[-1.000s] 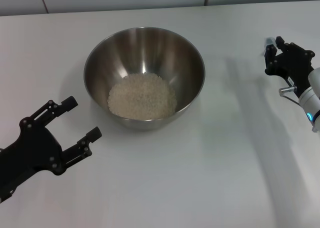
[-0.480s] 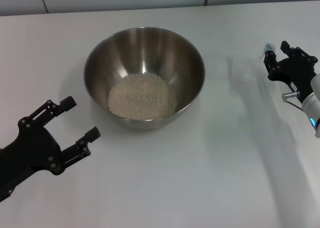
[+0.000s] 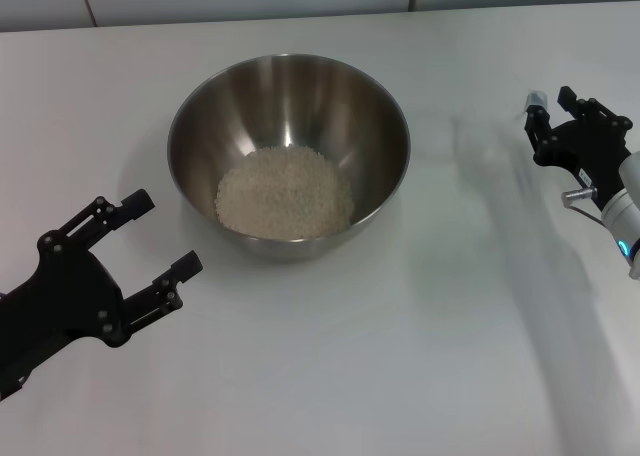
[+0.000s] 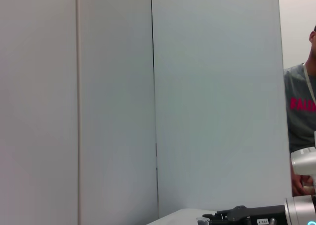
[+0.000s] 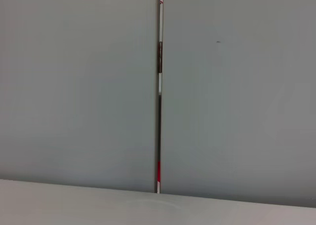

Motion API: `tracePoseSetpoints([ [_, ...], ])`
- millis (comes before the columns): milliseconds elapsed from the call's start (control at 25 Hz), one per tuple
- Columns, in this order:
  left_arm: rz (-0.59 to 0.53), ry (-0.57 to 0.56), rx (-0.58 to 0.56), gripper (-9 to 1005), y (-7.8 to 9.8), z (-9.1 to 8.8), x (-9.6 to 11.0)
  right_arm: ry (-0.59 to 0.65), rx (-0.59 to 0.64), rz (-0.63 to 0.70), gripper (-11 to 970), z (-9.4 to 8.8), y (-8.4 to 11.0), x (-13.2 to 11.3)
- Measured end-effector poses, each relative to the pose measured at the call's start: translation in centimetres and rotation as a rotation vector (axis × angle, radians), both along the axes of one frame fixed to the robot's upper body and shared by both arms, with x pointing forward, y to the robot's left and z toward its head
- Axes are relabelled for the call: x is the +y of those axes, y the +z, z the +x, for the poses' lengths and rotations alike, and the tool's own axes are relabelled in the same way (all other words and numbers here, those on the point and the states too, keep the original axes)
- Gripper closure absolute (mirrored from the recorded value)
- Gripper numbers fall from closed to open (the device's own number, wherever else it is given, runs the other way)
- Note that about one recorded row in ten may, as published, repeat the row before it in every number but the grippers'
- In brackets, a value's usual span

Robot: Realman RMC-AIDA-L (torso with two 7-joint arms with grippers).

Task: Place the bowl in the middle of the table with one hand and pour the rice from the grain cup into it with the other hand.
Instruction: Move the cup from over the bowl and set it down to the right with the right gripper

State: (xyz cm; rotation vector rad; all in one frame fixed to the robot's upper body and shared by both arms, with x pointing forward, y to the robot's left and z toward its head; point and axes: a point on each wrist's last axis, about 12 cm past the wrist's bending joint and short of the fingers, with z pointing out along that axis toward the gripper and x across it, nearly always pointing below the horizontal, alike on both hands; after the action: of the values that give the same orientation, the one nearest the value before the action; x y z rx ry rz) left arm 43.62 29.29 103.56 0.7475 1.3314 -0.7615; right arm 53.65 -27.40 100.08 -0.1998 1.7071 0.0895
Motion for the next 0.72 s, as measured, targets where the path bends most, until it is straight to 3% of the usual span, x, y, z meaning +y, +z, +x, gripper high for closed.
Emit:
tracePoseSetpoints([
  [720,-0.002,-0.005,-0.001,207,0.0,0.0,-0.1,-0.006,0.018,0.005,352,-1.3,-0.7,-0.5],
])
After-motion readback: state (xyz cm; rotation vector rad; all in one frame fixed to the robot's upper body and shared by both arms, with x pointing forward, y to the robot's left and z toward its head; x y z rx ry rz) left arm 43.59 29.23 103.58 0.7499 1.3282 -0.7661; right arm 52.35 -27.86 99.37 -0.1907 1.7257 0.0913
